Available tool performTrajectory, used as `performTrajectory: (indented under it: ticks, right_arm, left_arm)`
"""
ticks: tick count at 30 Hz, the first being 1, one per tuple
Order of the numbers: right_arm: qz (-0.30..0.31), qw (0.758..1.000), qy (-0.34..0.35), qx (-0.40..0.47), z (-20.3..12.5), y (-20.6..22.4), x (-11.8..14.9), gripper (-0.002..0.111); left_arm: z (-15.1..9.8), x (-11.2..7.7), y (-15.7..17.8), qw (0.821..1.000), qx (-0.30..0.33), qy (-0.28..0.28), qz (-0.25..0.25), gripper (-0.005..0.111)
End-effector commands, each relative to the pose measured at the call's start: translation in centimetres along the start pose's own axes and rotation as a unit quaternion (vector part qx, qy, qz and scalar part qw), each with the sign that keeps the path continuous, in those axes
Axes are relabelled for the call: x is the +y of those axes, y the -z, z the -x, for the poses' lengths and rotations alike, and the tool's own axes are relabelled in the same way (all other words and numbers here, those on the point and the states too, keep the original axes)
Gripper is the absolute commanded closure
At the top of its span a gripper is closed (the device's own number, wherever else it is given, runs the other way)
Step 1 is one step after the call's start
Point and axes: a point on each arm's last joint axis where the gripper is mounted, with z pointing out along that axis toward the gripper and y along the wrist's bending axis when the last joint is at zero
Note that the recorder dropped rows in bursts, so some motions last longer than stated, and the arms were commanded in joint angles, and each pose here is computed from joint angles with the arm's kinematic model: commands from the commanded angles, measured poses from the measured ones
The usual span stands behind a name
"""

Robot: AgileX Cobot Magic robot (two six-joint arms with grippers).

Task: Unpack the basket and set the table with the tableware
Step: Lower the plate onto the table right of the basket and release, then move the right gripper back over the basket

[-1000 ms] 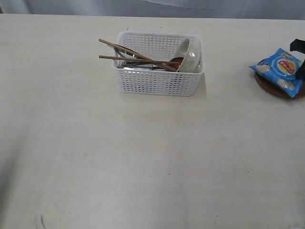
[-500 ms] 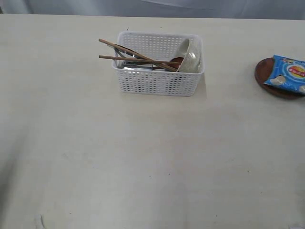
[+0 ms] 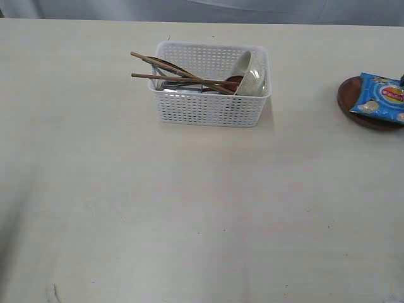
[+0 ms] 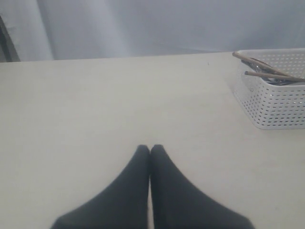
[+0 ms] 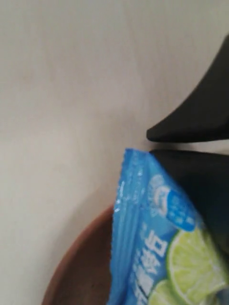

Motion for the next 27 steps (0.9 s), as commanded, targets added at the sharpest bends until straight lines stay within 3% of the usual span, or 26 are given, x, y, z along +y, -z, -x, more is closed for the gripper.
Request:
performTrajectory:
  ticks: [1, 11, 18, 25, 27]
  right_arm:
    - [0.031, 0.998, 0.052, 0.014, 0.0, -0.9, 3.8, 0.101]
    - [0.052, 0.987, 0.146, 0.041, -0.8, -0.8, 11.0, 0.101]
    - [0.045, 0.979, 0.172, 0.096, 0.2, 1.8, 11.5, 0.099]
    - [0.045, 0.985, 0.161, 0.045, 1.6, 8.8, 12.2, 0.066]
    - [0.048, 0.984, 0.170, 0.011, 1.6, 11.5, 12.8, 0.063]
  left_arm:
    - [0.0, 0.0, 0.0, 1.000, -0.002, -0.003, -0.003, 0.107]
    - [0.0, 0.0, 0.0, 1.000, -0.002, -0.003, -0.003, 0.107]
    - [0.0, 0.0, 0.0, 1.000, -0.002, -0.003, -0.003, 0.107]
    - [0.0, 0.0, 0.0, 1.000, -0.002, -0.003, -0.003, 0.107]
    - [0.0, 0.0, 0.0, 1.000, -0.002, -0.003, -0.003, 0.107]
